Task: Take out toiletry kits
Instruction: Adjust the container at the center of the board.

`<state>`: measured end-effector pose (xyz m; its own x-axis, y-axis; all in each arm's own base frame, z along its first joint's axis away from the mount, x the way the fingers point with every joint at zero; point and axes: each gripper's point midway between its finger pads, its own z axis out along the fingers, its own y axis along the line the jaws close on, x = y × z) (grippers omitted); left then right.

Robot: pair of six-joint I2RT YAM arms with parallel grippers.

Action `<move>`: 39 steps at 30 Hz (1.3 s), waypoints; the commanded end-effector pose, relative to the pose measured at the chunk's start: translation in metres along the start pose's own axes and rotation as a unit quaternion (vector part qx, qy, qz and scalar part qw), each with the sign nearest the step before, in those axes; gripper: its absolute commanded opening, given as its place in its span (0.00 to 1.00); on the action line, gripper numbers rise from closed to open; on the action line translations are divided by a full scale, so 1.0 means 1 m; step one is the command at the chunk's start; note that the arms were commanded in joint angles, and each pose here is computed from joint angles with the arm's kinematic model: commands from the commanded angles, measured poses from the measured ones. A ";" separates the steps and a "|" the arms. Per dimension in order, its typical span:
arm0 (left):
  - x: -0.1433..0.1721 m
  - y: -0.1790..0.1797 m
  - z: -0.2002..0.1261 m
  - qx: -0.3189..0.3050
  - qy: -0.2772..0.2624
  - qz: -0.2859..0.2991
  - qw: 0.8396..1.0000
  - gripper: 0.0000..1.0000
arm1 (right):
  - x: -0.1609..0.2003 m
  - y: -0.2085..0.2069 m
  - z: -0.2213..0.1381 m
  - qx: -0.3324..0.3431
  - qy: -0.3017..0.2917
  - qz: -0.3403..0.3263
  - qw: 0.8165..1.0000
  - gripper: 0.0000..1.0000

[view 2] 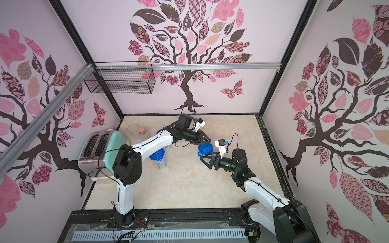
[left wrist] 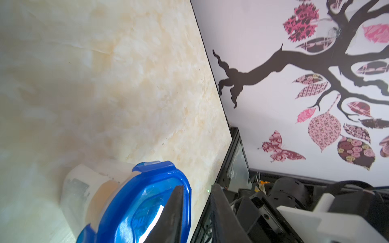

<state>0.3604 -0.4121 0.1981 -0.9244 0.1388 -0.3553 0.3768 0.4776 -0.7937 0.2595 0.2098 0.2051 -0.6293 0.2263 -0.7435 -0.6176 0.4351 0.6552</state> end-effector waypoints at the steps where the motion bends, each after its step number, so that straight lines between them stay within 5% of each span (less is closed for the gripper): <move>1: -0.005 0.014 -0.034 -0.086 -0.062 -0.006 0.994 0.33 | -0.019 -0.036 -0.013 0.121 -0.022 0.009 0.992 0.83; 4: 0.002 0.022 -0.055 -0.120 -0.105 -0.015 0.987 0.36 | -0.036 -0.064 -0.029 0.185 -0.046 0.016 0.981 0.84; 8: 0.017 0.034 -0.061 -0.139 -0.103 -0.025 0.985 0.40 | -0.043 -0.080 -0.026 0.190 -0.038 0.046 0.980 0.82; 29: 0.018 0.037 -0.024 -0.079 -0.040 -0.023 0.996 0.44 | -0.011 -0.049 -0.004 0.052 0.010 0.089 0.995 0.79; 39: 0.020 0.047 -0.017 -0.092 -0.028 -0.022 0.995 0.43 | -0.019 -0.081 -0.014 0.165 -0.005 0.068 0.984 0.80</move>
<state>0.3565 -0.3687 0.1640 -0.9389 0.0459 -0.3411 0.2907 0.6362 -0.7147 0.3044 0.1644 0.1568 -0.7346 0.3134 -0.6018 -0.3343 0.6047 0.7229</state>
